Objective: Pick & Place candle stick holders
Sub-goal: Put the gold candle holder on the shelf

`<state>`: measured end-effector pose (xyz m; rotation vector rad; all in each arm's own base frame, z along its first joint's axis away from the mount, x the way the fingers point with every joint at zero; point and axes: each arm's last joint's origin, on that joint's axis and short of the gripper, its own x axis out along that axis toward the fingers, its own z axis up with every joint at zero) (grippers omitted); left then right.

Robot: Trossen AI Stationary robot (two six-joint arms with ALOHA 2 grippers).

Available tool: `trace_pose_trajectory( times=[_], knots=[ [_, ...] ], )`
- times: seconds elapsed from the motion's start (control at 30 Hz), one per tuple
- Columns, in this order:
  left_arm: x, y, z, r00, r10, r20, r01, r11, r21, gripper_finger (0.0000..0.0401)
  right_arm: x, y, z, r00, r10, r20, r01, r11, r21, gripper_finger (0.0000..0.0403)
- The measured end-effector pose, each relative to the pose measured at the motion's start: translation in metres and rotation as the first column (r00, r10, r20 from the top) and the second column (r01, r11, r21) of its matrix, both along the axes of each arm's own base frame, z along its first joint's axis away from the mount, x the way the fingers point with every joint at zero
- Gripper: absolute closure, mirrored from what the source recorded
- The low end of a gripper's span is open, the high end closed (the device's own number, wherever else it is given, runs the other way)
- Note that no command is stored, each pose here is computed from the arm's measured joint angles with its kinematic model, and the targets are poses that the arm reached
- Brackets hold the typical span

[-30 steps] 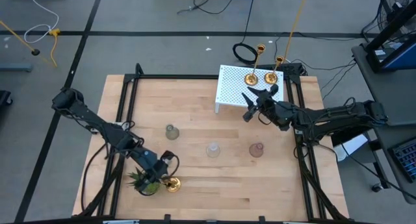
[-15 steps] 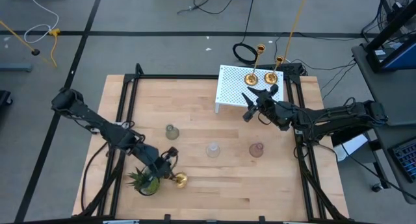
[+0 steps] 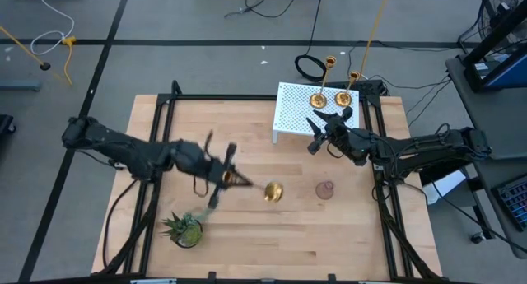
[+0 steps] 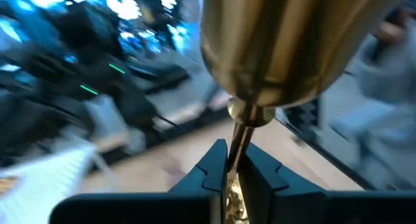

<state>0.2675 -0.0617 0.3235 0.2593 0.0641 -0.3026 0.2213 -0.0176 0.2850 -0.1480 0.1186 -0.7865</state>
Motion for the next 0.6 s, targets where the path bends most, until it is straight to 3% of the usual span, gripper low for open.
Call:
trace_pose_trajectory(
  times=[0.17, 0.27, 0.43, 0.6],
  knots=[
    [0.021, 0.037, 0.040, 0.988, 0.147, 0.039, -0.143, 0.985, -0.093, 0.0382, 0.000, 0.000, 0.000, 1.000, 0.001, -0.013, -0.001, 1.000, -0.013, 0.0259],
    [0.039, 0.066, 0.058, 0.969, 0.245, 0.037, -0.242, 0.967, -0.083, 0.0384, 0.000, 0.000, 0.000, 1.000, 0.000, -0.003, 0.000, 1.000, -0.001, 0.0259],
    [0.077, 0.117, 0.065, 0.923, 0.383, -0.038, -0.385, 0.921, -0.064, 0.0372, -0.001, 0.000, -0.008, 1.000, -0.007, -0.012, 0.008, 0.998, 0.059, 0.0259],
    [0.101, 0.165, 0.070, 0.875, 0.481, -0.056, -0.484, 0.873, -0.062, 0.0381, -0.007, 0.000, -0.038, 0.997, -0.014, -0.072, 0.021, 0.995, 0.100, 0.0259]
  ],
)
